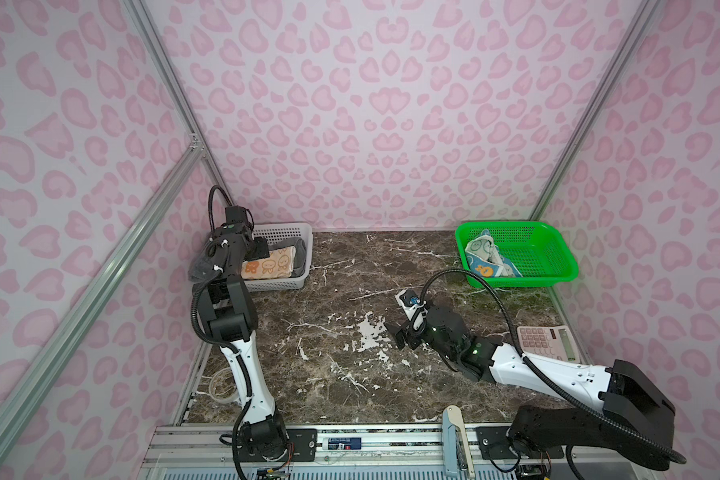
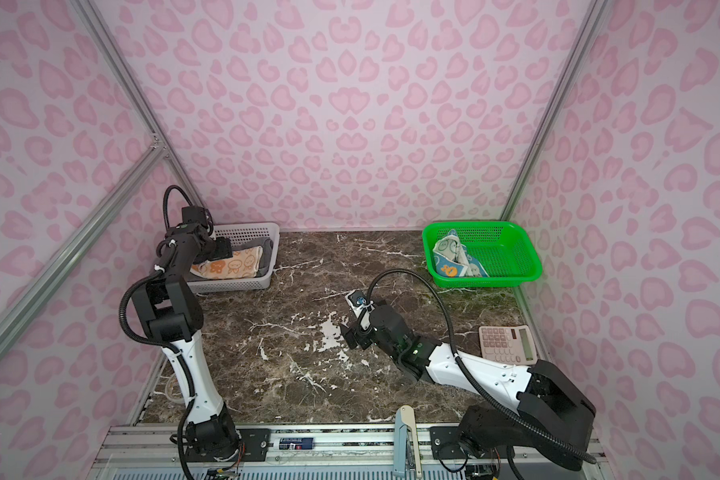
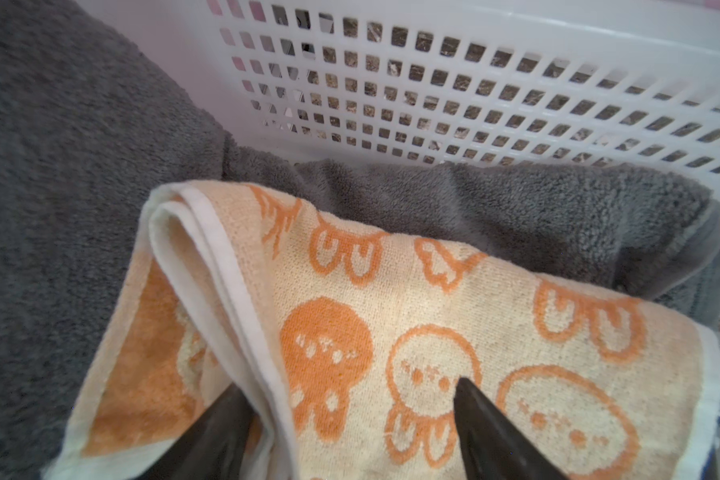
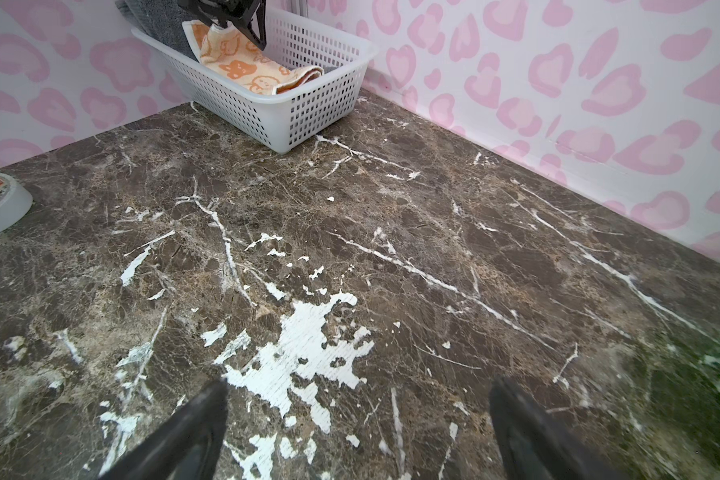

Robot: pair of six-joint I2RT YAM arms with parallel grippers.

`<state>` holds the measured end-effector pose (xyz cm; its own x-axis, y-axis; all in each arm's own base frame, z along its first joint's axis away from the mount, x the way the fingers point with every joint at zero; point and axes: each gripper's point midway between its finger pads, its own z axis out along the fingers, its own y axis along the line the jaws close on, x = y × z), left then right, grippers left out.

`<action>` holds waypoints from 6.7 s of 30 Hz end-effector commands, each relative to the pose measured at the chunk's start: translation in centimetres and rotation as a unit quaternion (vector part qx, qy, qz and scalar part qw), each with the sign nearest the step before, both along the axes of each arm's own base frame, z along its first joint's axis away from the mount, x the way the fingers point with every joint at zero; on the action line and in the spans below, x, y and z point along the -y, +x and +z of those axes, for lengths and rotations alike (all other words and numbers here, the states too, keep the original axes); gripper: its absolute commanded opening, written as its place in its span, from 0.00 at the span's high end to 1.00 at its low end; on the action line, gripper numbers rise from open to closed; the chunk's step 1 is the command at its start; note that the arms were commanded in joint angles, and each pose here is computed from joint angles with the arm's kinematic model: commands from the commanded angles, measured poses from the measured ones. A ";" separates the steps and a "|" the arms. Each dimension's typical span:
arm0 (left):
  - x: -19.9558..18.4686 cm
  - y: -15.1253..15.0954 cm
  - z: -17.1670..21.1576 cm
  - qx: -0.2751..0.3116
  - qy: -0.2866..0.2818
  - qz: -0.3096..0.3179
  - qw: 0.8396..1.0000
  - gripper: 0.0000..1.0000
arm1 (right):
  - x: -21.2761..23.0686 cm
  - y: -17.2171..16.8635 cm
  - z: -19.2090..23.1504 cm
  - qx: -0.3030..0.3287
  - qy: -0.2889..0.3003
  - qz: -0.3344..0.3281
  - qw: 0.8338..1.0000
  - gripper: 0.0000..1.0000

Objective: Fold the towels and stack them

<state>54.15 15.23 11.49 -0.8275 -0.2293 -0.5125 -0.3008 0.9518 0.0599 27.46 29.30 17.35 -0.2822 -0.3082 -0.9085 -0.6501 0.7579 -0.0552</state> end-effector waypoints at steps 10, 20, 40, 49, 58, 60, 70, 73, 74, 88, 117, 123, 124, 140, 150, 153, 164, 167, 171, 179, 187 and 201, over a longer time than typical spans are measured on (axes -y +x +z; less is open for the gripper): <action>0.7 -6.4 25.3 0.249 0.087 0.016 0.964 0.56 | -0.4 0.0 -0.5 -0.003 0.005 0.008 1.000 0.01; 1.6 -7.8 27.6 0.283 0.082 0.005 0.956 0.50 | -0.7 0.0 -0.7 -0.006 0.005 0.014 1.000 0.01; 5.4 -10.8 29.8 0.325 0.040 -0.053 0.943 0.93 | -1.6 0.1 -0.9 -0.012 0.010 0.026 1.000 0.01; 7.8 -12.6 27.0 0.307 -0.001 -0.085 0.948 0.97 | -1.7 0.2 -0.5 -0.011 0.017 0.025 0.999 0.01; 12.8 -15.5 21.1 0.260 -0.065 -0.150 0.952 0.97 | -0.7 1.1 1.3 -0.005 0.038 0.005 0.999 0.01; 13.8 -16.1 19.0 0.238 -0.081 -0.161 0.954 0.97 | -0.4 1.3 1.7 -0.007 0.041 0.002 0.999 0.01; 14.6 -14.7 13.6 0.170 -0.100 -0.142 0.970 0.97 | 0.6 2.0 2.6 -0.024 0.051 -0.005 0.998 0.01; 13.8 -12.8 12.9 0.156 -0.089 -0.125 0.976 0.97 | 0.6 1.9 2.5 -0.027 0.053 -0.005 0.998 0.01; 13.5 -11.8 13.8 0.164 -0.083 -0.125 0.975 0.97 | 0.6 1.9 2.5 -0.028 0.054 -0.005 0.998 0.01; 10.4 -2.5 6.2 0.058 -0.049 -0.100 0.992 0.97 | 2.1 2.5 0.5 -0.047 0.051 -0.028 0.997 0.01; 2.4 1.4 -5.1 -0.068 0.064 -0.030 0.995 0.97 | 3.4 5.4 -2.1 -0.085 0.052 -0.050 0.994 0.01; -1.1 0.3 -4.2 -0.080 0.111 0.006 0.991 0.97 | 3.5 5.4 -2.3 -0.088 0.054 -0.051 0.993 0.01; -1.7 0.2 -3.9 -0.076 0.114 0.014 0.990 0.97 | 3.5 5.4 -2.2 -0.088 0.055 -0.051 0.993 0.01; -6.6 0.3 2.7 -0.009 0.179 0.094 0.979 0.97 | 3.5 5.5 -2.3 -0.088 0.058 -0.049 0.993 0.01; -8.3 -0.6 6.9 0.013 0.235 0.134 0.963 0.97 | 3.3 5.5 -2.5 -0.091 0.058 -0.046 0.993 0.01; -8.3 -0.9 7.8 0.019 0.235 0.136 0.962 0.97 | 3.3 5.4 -2.6 -0.092 0.059 -0.045 0.993 0.01; -4.4 -0.8 12.9 0.093 0.162 0.096 0.978 0.95 | 3.3 5.3 -2.0 -0.088 0.067 -0.045 0.993 0.01; -4.0 -1.0 14.8 0.106 0.178 0.094 0.974 0.95 | 3.4 5.3 -1.9 -0.086 0.068 -0.045 0.993 0.01; -4.5 -1.6 16.8 0.117 0.205 0.107 0.966 0.96 | 3.3 5.2 -1.8 -0.086 0.072 -0.043 0.993 0.01; -1.8 -2.0 18.5 0.139 0.173 0.067 0.973 0.97 | 3.2 5.2 -1.8 -0.087 0.075 -0.041 0.993 0.01; 2.2 -3.7 20.0 0.163 0.136 0.024 0.977 0.97 | 3.0 5.1 -1.5 -0.083 0.081 -0.034 0.993 0.01; 5.1 -7.3 22.9 0.225 0.079 -0.003 0.971 0.97 | 2.0 4.7 -0.7 -0.084 0.092 -0.006 0.992 0.01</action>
<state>51.79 11.55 8.25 -0.8780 -0.1524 -0.4538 -0.2673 0.9425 0.2006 32.03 26.83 15.72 -0.4641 -0.1516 -0.8727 -0.6118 0.7674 0.1921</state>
